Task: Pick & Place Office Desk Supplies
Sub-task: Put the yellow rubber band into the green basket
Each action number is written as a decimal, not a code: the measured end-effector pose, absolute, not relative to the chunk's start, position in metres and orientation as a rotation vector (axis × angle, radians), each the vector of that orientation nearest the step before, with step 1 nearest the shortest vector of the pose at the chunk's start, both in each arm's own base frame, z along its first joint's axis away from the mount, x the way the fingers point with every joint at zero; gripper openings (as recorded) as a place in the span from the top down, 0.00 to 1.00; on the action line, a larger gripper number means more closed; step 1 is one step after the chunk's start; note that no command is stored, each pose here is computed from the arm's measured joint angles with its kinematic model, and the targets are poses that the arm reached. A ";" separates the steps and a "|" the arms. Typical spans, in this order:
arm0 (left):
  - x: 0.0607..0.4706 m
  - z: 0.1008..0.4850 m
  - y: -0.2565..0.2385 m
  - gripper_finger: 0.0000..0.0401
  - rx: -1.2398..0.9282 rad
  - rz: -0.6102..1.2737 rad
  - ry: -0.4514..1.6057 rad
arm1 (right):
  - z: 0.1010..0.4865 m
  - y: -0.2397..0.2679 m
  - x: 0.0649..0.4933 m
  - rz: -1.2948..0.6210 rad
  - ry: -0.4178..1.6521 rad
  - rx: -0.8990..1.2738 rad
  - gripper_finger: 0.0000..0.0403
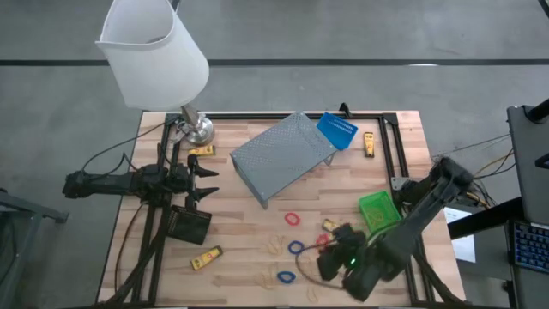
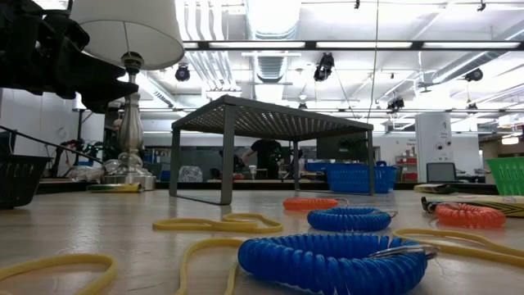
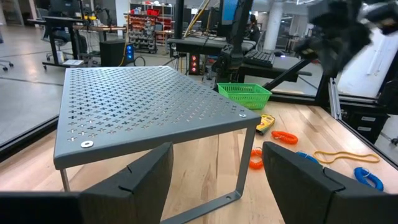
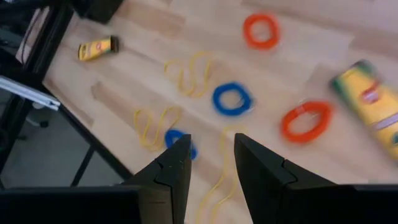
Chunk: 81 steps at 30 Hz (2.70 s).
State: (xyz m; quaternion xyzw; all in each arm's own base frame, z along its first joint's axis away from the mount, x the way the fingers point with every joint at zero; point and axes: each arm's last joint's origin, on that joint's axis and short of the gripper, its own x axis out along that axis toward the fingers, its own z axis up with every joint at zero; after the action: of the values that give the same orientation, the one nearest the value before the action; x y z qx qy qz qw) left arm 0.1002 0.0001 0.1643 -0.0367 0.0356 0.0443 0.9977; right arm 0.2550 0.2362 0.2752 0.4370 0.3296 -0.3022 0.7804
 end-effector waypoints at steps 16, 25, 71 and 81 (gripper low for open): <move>0.100 0.164 0.000 0.37 -0.073 0.089 0.071 | 0.241 0.306 0.327 -0.893 0.959 1.024 0.70; 0.100 0.164 0.000 0.37 -0.073 0.088 0.071 | 0.213 0.324 0.343 -1.057 1.046 1.014 0.76; 0.100 0.164 0.000 0.37 -0.073 0.089 0.071 | 0.179 0.282 0.369 -1.064 1.280 0.790 0.73; 0.100 0.164 0.000 0.37 -0.073 0.089 0.071 | 0.224 0.275 0.374 -0.887 1.120 0.840 0.73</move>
State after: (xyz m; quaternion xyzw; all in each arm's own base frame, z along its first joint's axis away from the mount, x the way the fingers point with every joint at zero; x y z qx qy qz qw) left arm 0.1002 0.0001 0.1643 -0.0367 0.0356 0.0443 0.9977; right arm 0.3735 0.2752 0.2238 0.3734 0.4981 -0.3945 0.6759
